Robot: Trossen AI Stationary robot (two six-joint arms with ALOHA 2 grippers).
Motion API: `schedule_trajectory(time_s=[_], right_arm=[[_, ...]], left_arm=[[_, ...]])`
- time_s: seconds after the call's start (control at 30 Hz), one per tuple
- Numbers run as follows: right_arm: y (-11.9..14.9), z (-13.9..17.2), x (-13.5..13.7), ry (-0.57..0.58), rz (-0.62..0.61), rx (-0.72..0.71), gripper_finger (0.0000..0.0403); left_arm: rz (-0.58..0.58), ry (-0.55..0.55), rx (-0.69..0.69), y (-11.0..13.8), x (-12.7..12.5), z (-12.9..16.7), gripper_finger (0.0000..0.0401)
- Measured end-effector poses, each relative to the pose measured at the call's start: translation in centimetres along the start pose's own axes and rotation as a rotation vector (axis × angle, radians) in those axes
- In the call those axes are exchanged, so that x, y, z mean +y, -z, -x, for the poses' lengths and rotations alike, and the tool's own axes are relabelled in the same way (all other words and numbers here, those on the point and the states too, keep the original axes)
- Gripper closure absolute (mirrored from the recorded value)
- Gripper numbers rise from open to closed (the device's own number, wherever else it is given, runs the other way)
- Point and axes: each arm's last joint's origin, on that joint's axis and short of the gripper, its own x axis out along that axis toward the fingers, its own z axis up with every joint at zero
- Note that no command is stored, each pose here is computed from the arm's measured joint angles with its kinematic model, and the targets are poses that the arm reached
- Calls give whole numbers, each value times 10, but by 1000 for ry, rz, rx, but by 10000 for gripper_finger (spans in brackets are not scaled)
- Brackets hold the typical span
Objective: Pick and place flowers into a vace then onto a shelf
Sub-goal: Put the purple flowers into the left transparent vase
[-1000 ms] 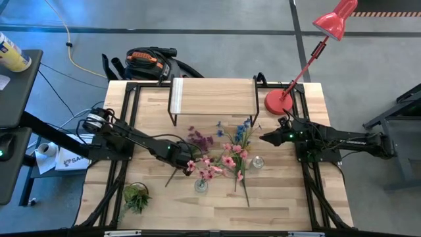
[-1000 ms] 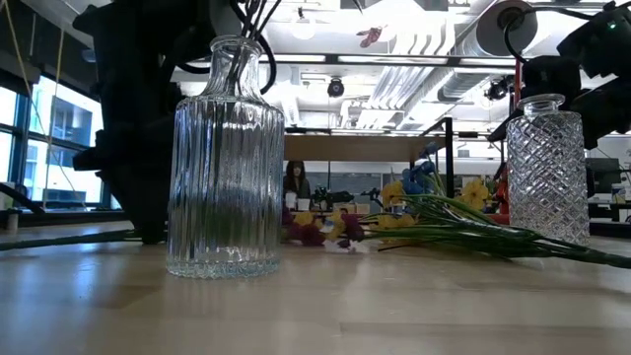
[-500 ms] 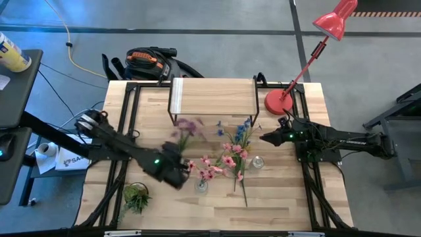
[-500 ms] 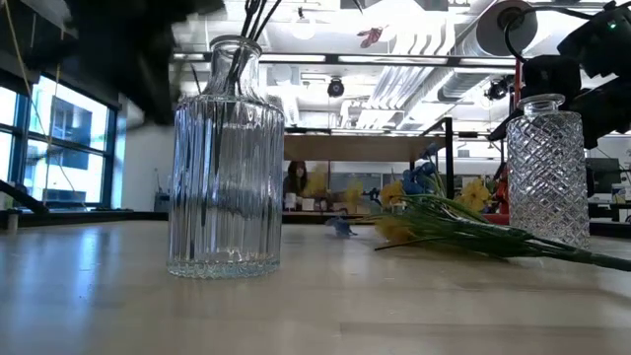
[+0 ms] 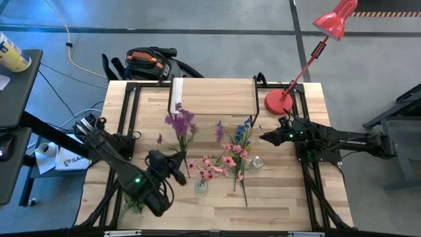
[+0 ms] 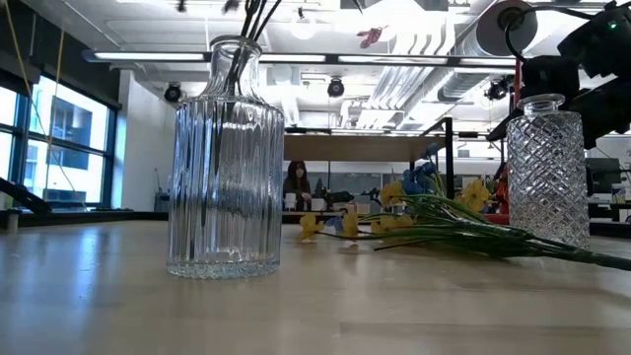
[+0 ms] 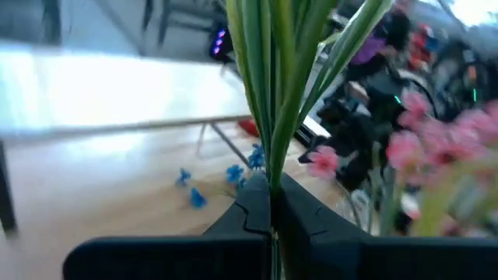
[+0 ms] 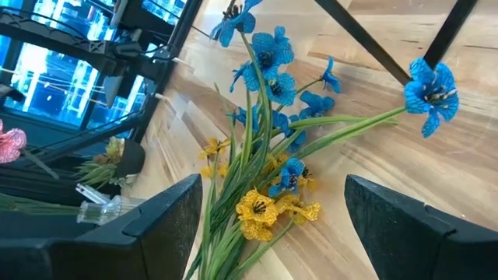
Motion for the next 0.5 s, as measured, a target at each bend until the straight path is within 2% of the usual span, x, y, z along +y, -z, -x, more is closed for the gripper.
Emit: schedule_trajectory(time_s=[0.1,0.2,0.4,0.5], right_arm=[[0,0,0,-1,0,2,98],[0,0,0,-1,1,2,98],[0,0,-1,15,0,-15,98],[-1,0,-1,29,0,-35,98]], left_arm=[[-120,61,-63,-11,-10,14,362],[-125,137,-152,-28,-19,38,363],[-192,232,-133,-59,-33,78,363],[-232,244,-132,-63,-41,86,363]])
